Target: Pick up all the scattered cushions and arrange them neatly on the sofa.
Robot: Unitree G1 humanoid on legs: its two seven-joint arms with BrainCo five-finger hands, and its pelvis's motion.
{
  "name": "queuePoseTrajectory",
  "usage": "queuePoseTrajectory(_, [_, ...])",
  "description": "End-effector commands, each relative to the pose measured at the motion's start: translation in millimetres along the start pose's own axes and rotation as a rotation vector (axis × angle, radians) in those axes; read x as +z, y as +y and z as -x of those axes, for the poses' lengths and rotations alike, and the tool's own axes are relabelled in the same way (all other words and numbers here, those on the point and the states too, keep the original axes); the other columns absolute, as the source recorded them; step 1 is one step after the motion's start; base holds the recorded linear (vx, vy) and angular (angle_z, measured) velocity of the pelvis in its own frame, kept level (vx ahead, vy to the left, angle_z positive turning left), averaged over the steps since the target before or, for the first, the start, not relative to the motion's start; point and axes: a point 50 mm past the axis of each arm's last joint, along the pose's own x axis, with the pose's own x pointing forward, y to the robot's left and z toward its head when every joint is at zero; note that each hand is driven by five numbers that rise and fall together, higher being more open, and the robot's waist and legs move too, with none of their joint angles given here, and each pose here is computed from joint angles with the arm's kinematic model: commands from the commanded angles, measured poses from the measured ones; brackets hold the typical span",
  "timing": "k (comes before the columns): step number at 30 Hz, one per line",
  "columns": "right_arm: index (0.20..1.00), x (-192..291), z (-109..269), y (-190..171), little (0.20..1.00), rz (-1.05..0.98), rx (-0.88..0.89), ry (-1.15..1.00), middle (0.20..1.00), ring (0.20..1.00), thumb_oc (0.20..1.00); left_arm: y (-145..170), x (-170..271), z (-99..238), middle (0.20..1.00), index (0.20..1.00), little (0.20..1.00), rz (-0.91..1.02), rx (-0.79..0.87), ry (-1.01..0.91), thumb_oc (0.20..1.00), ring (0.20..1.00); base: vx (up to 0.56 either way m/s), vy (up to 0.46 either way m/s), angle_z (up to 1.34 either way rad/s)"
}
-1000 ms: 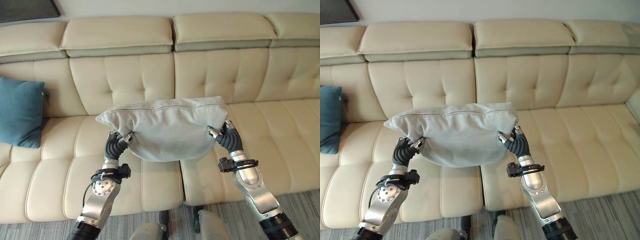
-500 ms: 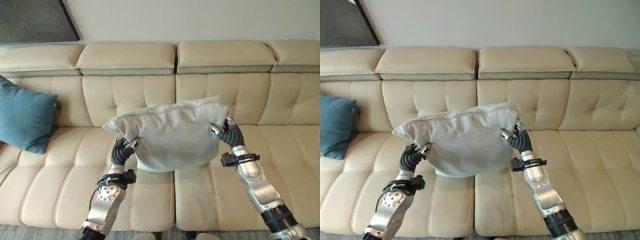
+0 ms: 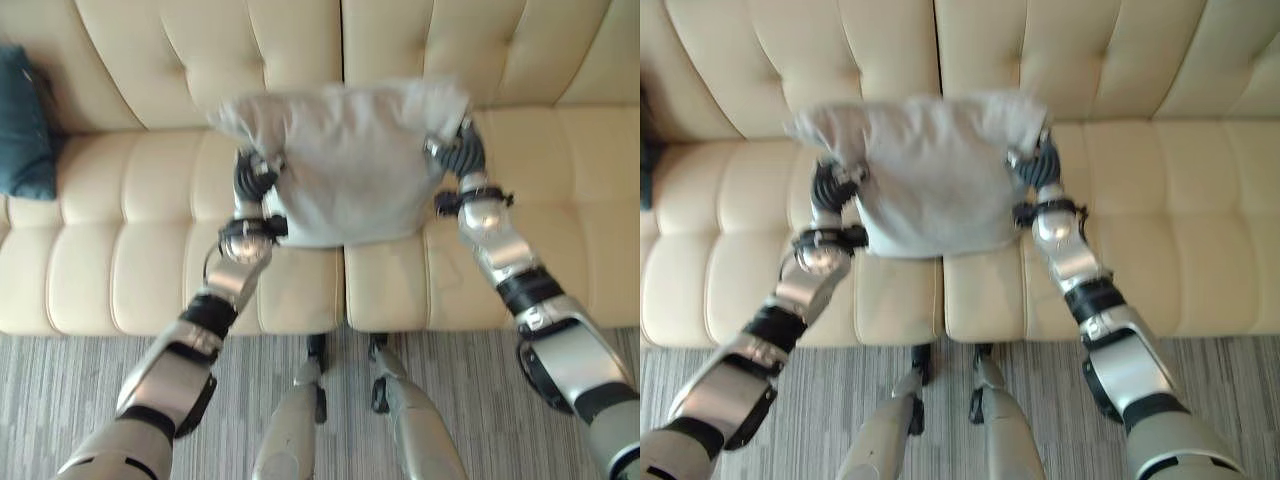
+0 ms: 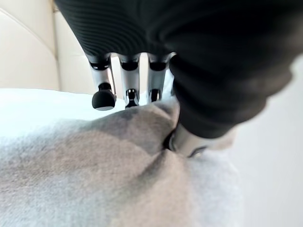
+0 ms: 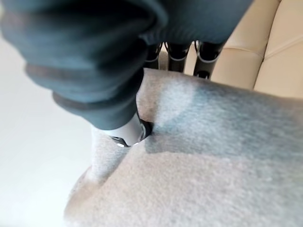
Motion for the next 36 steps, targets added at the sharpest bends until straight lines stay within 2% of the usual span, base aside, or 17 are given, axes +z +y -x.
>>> queuePoseTrajectory(1, [0.200, 34.7, -3.7, 30.8, 0.200, -0.034, 0.089, -0.162, 0.200, 0.200, 0.200, -37.5, 41.9, -9.0, 0.896, 0.896, 0.896, 0.040, -0.143, -0.186, 0.896, 0.896, 0.02, 0.008, 0.08])
queuePoseTrajectory(2, [0.517, 36.5, -4.6, 31.1, 0.517, -0.036, 0.079, -0.165, 0.517, 0.517, 0.517, -37.4, 44.4, -10.4, 1.000, 1.000, 1.000, 0.044, -0.138, -0.193, 1.000, 1.000, 0.03, 0.024, 0.10])
queuePoseTrajectory(3, [1.000, 39.3, -6.0, 30.5, 1.000, -0.024, 0.073, -0.175, 1.000, 1.000, 1.000, -37.2, 46.8, -11.6, 1.000, 1.000, 1.000, 0.039, -0.140, -0.201, 1.000, 1.000, 0.02, 0.034, 0.10])
queuePoseTrajectory(7, [1.000, 42.1, -12.2, 18.1, 1.000, 0.016, 0.029, -0.187, 1.000, 1.000, 1.000, -22.1, 51.1, -20.6, 1.000, 1.000, 1.000, -0.003, -0.110, -0.217, 1.000, 1.000, 0.03, 0.031, 0.05])
queuePoseTrajectory(13, [1.000, 47.9, -21.2, -19.9, 1.000, 0.001, -0.078, -0.202, 1.000, 1.000, 1.000, 23.3, 52.5, -31.7, 1.000, 1.000, 1.000, -0.028, -0.013, -0.214, 1.000, 1.000, 0.02, 0.023, 0.05])
queuePoseTrajectory(16, [1.000, 24.9, -6.4, -59.8, 1.000, -0.037, -0.140, -0.160, 1.000, 1.000, 1.000, 63.6, 22.3, -15.6, 1.000, 1.000, 1.000, 0.020, 0.055, -0.120, 1.000, 1.000, 0.08, 0.045, 0.01])
queuePoseTrajectory(19, [1.000, -13.7, 29.7, -85.3, 1.000, -0.081, -0.142, -0.080, 1.000, 1.000, 1.000, 87.7, -15.4, 21.4, 1.000, 1.000, 1.000, 0.039, 0.066, -0.013, 1.000, 1.000, 0.12, 0.024, -0.01])
queuePoseTrajectory(20, [1.000, -45.8, 71.0, -93.3, 1.000, -0.089, -0.105, 0.005, 1.000, 1.000, 1.000, 99.1, -48.5, 64.4, 1.000, 1.000, 1.000, 0.065, 0.071, 0.099, 1.000, 1.000, 0.13, 0.027, -0.06])
queuePoseTrajectory(23, [1.000, -66.6, 107.6, -92.6, 1.000, -0.097, -0.065, 0.079, 1.000, 1.000, 1.000, 101.6, -69.5, 101.3, 1.000, 1.000, 1.000, 0.069, 0.048, 0.192, 1.000, 1.000, 0.07, 0.006, 0.03])
queuePoseTrajectory(24, [1.000, -66.6, 107.6, -92.6, 1.000, -0.097, -0.065, 0.079, 1.000, 1.000, 1.000, 101.6, -69.5, 101.3, 1.000, 1.000, 1.000, 0.069, 0.048, 0.192, 1.000, 1.000, 0.08, 0.004, -0.10])
queuePoseTrajectory(27, [1.000, -104.9, 189.3, -94.9, 1.000, -0.070, -0.012, 0.283, 1.000, 1.000, 1.000, 122.1, -112.6, 193.8, 1.000, 1.000, 1.000, 0.018, 0.030, 0.470, 1.000, 1.000, 0.07, 0.002, -0.06])
queuePoseTrajectory(28, [1.000, -105.1, 190.6, -94.8, 1.000, -0.070, -0.012, 0.286, 1.000, 1.000, 1.000, 122.3, -112.7, 194.9, 1.000, 1.000, 1.000, 0.017, 0.029, 0.473, 1.000, 1.000, 0.04, -0.002, 0.02])
queuePoseTrajectory(29, [1.000, -113.4, 208.1, -93.0, 1.000, -0.052, 0.002, 0.342, 1.000, 1.000, 1.000, 125.3, -118.9, 211.2, 1.000, 1.000, 1.000, 0.025, 0.033, 0.531, 1.000, 1.000, 0.01, 0.000, -0.03])
queuePoseTrajectory(31, [1.000, -140.4, 256.7, -88.4, 1.000, 0.014, 0.045, 0.534, 1.000, 1.000, 1.000, 132.5, -141.0, 266.3, 1.000, 1.000, 1.000, -0.023, 0.014, 0.744, 1.000, 1.000, 0.00, 0.000, 0.00])
queuePoseTrajectory(32, [1.000, -149.7, 271.5, -85.2, 1.000, 0.040, 0.068, 0.604, 1.000, 1.000, 1.000, 134.1, -146.7, 281.3, 1.000, 1.000, 1.000, -0.033, 0.014, 0.804, 1.000, 1.000, 0.00, 0.000, 0.05])
queuePoseTrajectory(33, [1.000, -149.8, 271.7, -85.0, 1.000, 0.040, 0.069, 0.604, 1.000, 1.000, 1.000, 134.2, -146.7, 281.6, 1.000, 1.000, 1.000, -0.033, 0.014, 0.805, 1.000, 1.000, 0.00, 0.000, 0.00])
queuePoseTrajectory(36, [1.000, -169.2, 309.0, -77.9, 1.000, 0.078, 0.127, 0.767, 1.000, 1.000, 1.000, 136.0, -159.1, 324.2, 1.000, 1.000, 1.000, -0.100, -0.039, 0.976, 1.000, 1.000, 0.01, 0.035, 0.00])
